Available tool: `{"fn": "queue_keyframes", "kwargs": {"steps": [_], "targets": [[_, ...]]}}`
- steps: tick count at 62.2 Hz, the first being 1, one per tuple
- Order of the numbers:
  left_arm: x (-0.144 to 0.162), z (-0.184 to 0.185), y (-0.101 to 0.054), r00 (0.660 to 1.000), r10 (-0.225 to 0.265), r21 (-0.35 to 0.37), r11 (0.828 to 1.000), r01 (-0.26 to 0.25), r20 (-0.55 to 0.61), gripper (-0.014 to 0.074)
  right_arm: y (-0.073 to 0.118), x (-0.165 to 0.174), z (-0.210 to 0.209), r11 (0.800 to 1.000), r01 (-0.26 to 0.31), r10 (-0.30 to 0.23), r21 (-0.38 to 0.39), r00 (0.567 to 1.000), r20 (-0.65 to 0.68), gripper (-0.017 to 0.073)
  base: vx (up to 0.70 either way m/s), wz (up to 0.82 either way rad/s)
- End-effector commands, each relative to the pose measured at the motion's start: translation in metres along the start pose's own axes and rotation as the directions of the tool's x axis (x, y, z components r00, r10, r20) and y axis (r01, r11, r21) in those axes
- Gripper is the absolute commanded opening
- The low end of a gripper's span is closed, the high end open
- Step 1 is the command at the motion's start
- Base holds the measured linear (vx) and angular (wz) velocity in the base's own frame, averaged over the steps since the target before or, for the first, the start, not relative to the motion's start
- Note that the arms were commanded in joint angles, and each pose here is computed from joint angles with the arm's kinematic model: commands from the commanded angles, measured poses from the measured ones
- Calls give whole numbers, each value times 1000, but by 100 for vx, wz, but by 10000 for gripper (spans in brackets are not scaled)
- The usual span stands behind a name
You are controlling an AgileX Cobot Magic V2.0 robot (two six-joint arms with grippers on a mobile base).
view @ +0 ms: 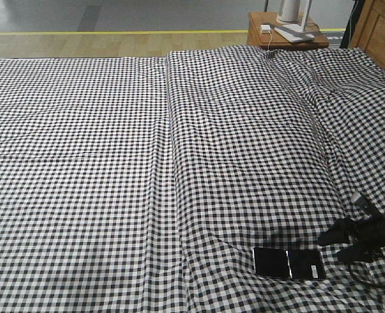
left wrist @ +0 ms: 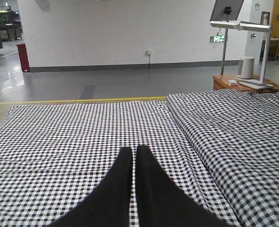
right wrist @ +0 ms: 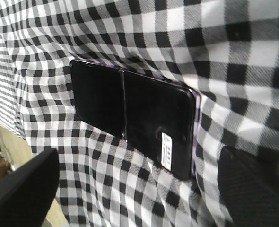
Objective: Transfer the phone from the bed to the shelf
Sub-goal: 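Close the right gripper on the phone's edge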
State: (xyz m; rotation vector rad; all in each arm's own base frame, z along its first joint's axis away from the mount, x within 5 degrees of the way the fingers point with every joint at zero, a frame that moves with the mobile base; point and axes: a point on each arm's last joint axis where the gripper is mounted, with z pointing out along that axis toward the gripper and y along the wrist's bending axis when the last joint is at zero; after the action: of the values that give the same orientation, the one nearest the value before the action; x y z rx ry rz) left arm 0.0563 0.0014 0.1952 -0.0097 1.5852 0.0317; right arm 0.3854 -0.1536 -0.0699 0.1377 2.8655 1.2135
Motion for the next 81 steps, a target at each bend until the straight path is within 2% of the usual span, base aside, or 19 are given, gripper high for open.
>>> {"fn": "queue_keyframes", "kwargs": {"steps": [1,22,39,47,54,81], "targets": [[-15,-2,0,995,-19,2,1000,19,102,1,18,-10,-19,995,61,-57,-81,997,45,627,0,0],[-15,-2,0,995,-19,2,1000,19,102,1,9,-7,-2,988,75,-65,-138,995,72,612,0,0],[-15,-2,0,995,-19,2,1000,19,102,1,-5,3,19,984,49,-41,-170,998,49,604,0,0],[-15,-2,0,995,-19,2,1000,19,102,1,-7,4,26,977,42,-29,-208,997,66,601,0,0],[-15,-2,0,995,-19,2,1000,19,102,1,-4,3,32,967,48,-29,-249,996,79,598,0,0],[-15,-2,0,995,-19,2,1000,19,102,1,19,2,75,960,87,-95,-267,995,-16,594,0,0]]}}
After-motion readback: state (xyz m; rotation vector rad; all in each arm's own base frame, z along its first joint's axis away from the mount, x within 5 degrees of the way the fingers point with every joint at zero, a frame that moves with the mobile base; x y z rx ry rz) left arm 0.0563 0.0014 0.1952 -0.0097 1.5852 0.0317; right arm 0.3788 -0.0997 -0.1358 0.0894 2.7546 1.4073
